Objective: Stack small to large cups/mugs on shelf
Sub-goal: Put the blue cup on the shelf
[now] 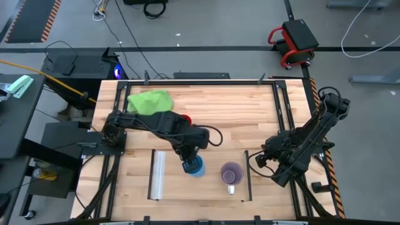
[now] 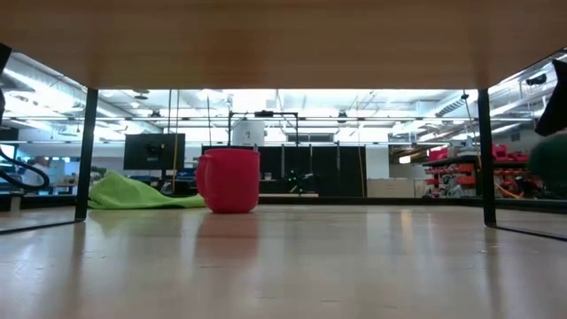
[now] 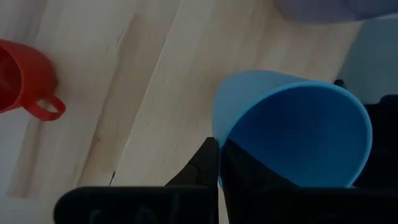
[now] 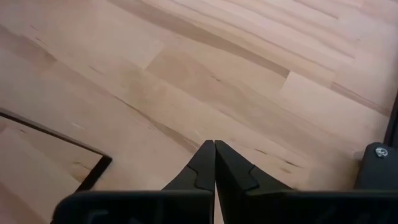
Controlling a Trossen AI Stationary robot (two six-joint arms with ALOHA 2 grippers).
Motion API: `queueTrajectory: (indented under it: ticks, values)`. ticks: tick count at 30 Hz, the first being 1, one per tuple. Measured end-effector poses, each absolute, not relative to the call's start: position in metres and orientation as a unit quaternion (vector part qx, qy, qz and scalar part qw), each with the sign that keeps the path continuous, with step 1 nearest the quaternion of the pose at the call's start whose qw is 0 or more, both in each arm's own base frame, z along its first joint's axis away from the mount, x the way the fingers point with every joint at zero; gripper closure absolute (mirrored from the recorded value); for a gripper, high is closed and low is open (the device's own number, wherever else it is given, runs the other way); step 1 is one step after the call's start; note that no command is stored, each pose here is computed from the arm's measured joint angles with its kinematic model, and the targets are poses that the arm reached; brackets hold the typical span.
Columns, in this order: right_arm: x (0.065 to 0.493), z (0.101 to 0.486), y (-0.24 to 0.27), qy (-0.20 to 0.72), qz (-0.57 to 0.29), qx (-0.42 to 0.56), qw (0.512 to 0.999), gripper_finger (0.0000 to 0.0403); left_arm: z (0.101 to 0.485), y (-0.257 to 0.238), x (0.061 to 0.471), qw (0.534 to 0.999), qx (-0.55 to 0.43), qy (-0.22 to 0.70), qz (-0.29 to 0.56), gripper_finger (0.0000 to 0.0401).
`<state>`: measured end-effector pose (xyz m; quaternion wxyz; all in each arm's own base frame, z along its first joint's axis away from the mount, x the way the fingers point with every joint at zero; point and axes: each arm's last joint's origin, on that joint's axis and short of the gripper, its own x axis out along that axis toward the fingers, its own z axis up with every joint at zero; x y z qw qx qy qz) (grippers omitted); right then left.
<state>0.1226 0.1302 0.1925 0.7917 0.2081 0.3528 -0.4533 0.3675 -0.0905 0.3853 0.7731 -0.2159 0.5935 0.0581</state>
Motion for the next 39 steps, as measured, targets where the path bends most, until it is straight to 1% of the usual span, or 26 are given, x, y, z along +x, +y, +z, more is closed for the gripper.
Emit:
queueTrajectory:
  ticks: [6, 16, 19, 24, 29, 35, 39]
  values:
    - [0.123, 0.192, 0.130, 0.352, -0.453, 0.208, 0.793, 0.0393, 0.370, -0.099, 0.378, 0.763, -0.200, 0.613, 0.043, 0.0392]
    - [0.123, 0.193, 0.130, 0.350, -0.453, 0.206, 0.794, 0.0394, 0.370, -0.103, 0.378, 0.766, -0.192, 0.612, 0.041, 0.0392]
    - [0.123, 0.193, 0.130, 0.347, -0.451, 0.203, 0.797, 0.0393, 0.370, -0.103, 0.378, 0.765, -0.193, 0.613, 0.040, 0.0385]
    - [0.123, 0.193, 0.129, 0.347, -0.452, 0.203, 0.796, 0.0392, 0.370, -0.104, 0.378, 0.762, -0.197, 0.616, 0.022, 0.0380]
    - [0.124, 0.193, 0.129, 0.344, -0.451, 0.202, 0.798, 0.0392, 0.372, -0.106, 0.382, 0.772, -0.209, 0.600, 0.003, 0.0382]
    - [0.124, 0.193, 0.129, 0.344, -0.451, 0.201, 0.798, 0.0381, 0.372, -0.105, 0.383, 0.772, -0.214, 0.598, 0.000, 0.0371]
    - [0.124, 0.193, 0.129, 0.344, -0.451, 0.201, 0.798, 0.0372, 0.372, -0.105, 0.383, 0.777, -0.207, 0.595, 0.011, 0.0378]
